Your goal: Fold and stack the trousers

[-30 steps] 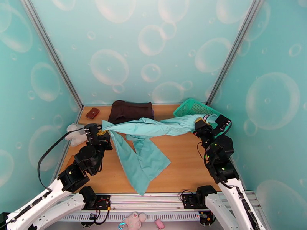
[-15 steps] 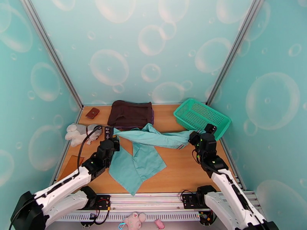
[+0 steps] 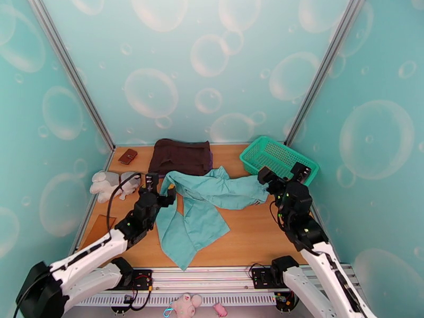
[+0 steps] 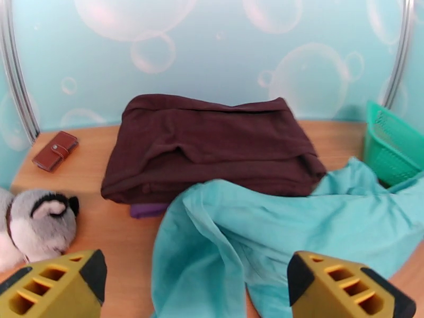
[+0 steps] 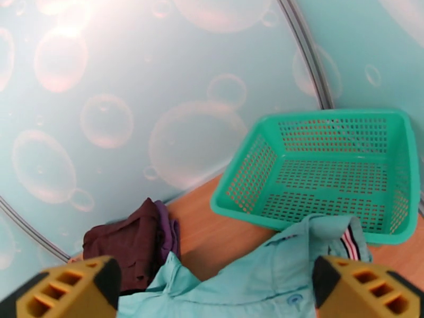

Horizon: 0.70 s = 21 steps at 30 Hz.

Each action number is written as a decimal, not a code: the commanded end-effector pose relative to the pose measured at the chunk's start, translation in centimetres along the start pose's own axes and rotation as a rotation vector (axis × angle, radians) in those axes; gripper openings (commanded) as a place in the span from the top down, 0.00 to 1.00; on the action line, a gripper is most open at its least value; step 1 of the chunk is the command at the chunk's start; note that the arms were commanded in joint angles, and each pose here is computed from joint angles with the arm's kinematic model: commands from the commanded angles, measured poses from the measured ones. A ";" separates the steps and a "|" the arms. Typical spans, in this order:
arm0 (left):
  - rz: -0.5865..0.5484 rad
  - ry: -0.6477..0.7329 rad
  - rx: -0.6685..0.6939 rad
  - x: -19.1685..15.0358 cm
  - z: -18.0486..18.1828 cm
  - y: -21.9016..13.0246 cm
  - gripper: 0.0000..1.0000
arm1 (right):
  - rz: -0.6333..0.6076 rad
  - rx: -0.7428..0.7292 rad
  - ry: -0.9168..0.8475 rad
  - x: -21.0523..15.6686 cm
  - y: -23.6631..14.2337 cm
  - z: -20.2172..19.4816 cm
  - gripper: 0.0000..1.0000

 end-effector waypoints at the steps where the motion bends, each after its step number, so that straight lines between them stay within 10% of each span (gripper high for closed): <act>1: 0.179 -0.113 -0.188 -5.9 -2.6 -1.5 0.05 | 0.288 -0.110 -0.029 -7.1 0.2 -3.6 0.07; 10: 0.414 -0.043 -0.057 -11.2 -5.3 -2.8 0.08 | 0.446 -0.194 -0.141 -18.4 -0.1 -5.9 0.12; 21: 0.468 -0.064 0.090 -14.3 -5.3 -2.8 0.12 | 0.431 -0.250 -0.205 -21.5 3.9 -6.7 0.11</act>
Point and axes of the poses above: each hand's point on the last joint's axis, 136 mm out from that joint toward the fingers, its own y axis out along the fingers, its own z axis along the line the jaws close on, x = y × z, the point moved 5 cm from there along -y, back along the fingers, and after that the axes turned 14 degrees about y, right-handed, at the moved point
